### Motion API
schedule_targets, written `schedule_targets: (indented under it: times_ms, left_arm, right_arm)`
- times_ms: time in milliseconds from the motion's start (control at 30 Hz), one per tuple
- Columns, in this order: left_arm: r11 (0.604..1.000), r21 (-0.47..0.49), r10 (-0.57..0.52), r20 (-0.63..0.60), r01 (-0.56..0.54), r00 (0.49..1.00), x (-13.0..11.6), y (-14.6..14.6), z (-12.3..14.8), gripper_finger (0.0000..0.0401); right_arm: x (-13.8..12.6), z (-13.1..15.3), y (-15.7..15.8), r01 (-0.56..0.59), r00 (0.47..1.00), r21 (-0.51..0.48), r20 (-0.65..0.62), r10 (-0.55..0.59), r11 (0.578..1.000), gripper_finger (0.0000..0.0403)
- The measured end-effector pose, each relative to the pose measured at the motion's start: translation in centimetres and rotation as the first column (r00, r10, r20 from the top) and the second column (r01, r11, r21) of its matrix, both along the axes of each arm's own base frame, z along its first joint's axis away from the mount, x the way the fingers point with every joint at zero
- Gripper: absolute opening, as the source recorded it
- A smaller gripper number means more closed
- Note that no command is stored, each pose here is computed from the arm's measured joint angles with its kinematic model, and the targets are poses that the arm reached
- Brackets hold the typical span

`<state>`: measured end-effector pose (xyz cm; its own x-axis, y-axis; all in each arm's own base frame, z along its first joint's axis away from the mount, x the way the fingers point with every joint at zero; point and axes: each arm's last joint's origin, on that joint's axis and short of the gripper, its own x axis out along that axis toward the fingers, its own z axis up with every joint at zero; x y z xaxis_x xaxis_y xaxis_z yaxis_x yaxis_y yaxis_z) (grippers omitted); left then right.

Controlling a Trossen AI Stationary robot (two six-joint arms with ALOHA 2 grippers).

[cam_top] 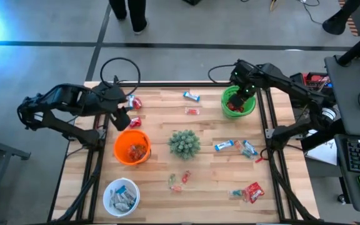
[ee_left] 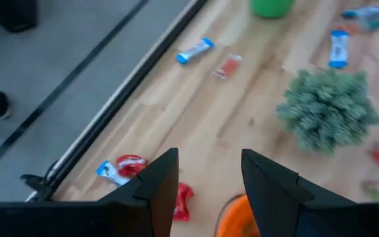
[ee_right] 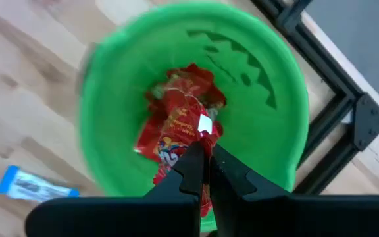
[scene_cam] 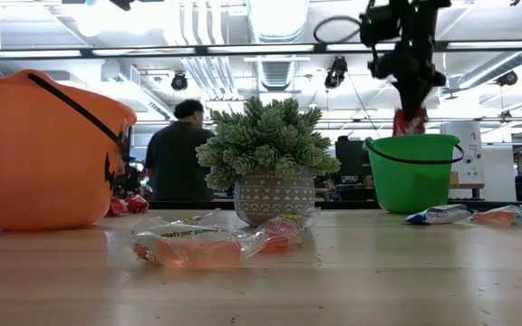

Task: Sort candy
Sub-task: Put the red candy into the green bucket

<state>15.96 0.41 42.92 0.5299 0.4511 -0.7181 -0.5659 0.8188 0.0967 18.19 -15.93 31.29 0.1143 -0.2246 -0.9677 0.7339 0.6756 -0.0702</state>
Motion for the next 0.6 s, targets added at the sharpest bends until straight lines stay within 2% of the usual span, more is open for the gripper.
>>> schedule_targets:
  times_ms: [133,300,467,600]
  left_arm:
    - [0.998,0.022,0.054,0.014,-0.054,0.998,0.0,0.3,0.1,0.0149]
    - [0.993,0.073,0.092,0.018,-0.093,0.996,0.0,0.5,0.1,0.0149]
    - [0.993,0.081,0.087,-0.005,-0.086,0.996,0.7,0.5,-0.2,0.0149]
    - [0.993,0.1,0.064,-0.043,-0.06,0.997,1.3,0.4,-0.5,0.0149]
  right_arm:
    - [-0.8,-1.2,-0.8,0.003,0.999,0.017,-0.033,-0.003,1.0,0.0008]
    - [-0.7,-1.2,-1.3,-0.031,0.999,-0.015,-0.016,0.03,0.999,0.0009]
    - [-0.6,-0.9,-1.4,-0.059,0.998,-0.035,-0.007,0.059,0.998,0.0012]
    - [-0.5,-0.8,-1.4,-0.072,0.997,-0.018,0.014,0.072,0.997,0.0031]
